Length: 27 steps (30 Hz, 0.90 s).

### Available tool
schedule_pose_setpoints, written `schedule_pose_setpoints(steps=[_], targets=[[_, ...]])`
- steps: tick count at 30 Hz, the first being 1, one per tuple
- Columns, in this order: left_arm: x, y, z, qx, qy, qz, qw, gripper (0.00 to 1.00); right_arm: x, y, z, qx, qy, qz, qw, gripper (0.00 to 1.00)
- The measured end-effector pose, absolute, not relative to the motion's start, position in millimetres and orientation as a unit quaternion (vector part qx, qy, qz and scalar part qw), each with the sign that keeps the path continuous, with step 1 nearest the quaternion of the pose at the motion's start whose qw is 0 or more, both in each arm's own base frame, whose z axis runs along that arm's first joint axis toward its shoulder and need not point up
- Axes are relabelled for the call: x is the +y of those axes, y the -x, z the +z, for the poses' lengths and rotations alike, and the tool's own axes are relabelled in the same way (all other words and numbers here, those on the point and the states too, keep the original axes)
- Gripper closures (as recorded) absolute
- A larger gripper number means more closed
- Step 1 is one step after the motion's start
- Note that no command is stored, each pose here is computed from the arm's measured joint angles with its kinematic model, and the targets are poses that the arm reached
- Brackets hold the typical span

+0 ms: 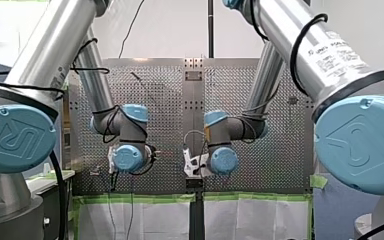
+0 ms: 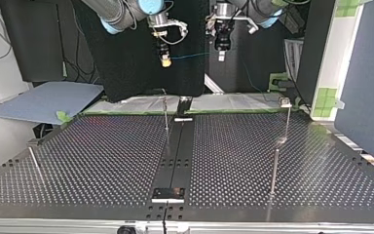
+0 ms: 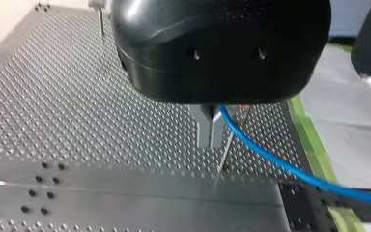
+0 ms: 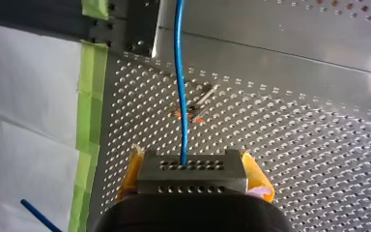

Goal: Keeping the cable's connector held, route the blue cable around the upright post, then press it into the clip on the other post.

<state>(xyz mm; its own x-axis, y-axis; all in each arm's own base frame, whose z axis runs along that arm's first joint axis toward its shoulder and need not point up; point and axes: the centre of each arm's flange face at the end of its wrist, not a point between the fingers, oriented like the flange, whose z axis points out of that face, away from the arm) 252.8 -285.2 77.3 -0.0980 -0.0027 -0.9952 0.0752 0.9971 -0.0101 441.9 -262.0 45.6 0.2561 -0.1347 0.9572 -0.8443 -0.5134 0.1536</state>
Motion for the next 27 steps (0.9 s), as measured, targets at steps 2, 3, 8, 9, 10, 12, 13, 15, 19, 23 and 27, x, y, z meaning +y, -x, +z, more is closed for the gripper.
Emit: schedule_pose_setpoints(steps=[2, 3, 8, 9, 10, 12, 13, 15, 19, 23, 27], targets=[[-286, -252, 84, 0.739, -0.025, -0.034, 0.673, 1.00, -264, -446, 56, -0.346, -0.705, 0.513, 0.346, 1.00], [-286, -253, 87, 0.738, -0.024, -0.036, 0.673, 1.00, -265, -449, 63, -0.345, -0.703, 0.520, 0.342, 1.00], [-279, -257, 102, 0.736, 0.002, -0.034, 0.676, 1.00, -270, -458, 94, -0.338, -0.695, 0.540, 0.333, 1.00], [-277, -258, 105, 0.736, 0.008, -0.033, 0.676, 1.00, -272, -461, 102, -0.336, -0.692, 0.546, 0.332, 1.00], [-276, -258, 107, 0.736, 0.013, -0.033, 0.676, 1.00, -273, -463, 109, -0.334, -0.689, 0.552, 0.331, 1.00], [-273, -259, 113, 0.735, 0.022, -0.032, 0.677, 1.00, -276, -468, 124, -0.330, -0.682, 0.563, 0.330, 1.00], [-272, -259, 115, 0.735, 0.024, -0.032, 0.677, 1.00, -278, -470, 131, -0.328, -0.679, 0.568, 0.329, 1.00], [-269, -260, 120, 0.735, 0.031, -0.031, 0.677, 1.00, -282, -475, 147, -0.325, -0.671, 0.579, 0.330, 1.00], [-265, -261, 132, 0.734, 0.043, -0.032, 0.677, 1.00, -290, -483, 180, -0.319, -0.656, 0.598, 0.332, 1.00], [-261, -266, 147, 0.729, 0.054, -0.034, 0.681, 1.00, -296, -491, 216, -0.313, -0.640, 0.617, 0.335, 1.00], [-263, -278, 169, 0.715, 0.067, -0.039, 0.695, 1.00, -301, -495, 251, -0.307, -0.619, 0.638, 0.338, 1.00]])
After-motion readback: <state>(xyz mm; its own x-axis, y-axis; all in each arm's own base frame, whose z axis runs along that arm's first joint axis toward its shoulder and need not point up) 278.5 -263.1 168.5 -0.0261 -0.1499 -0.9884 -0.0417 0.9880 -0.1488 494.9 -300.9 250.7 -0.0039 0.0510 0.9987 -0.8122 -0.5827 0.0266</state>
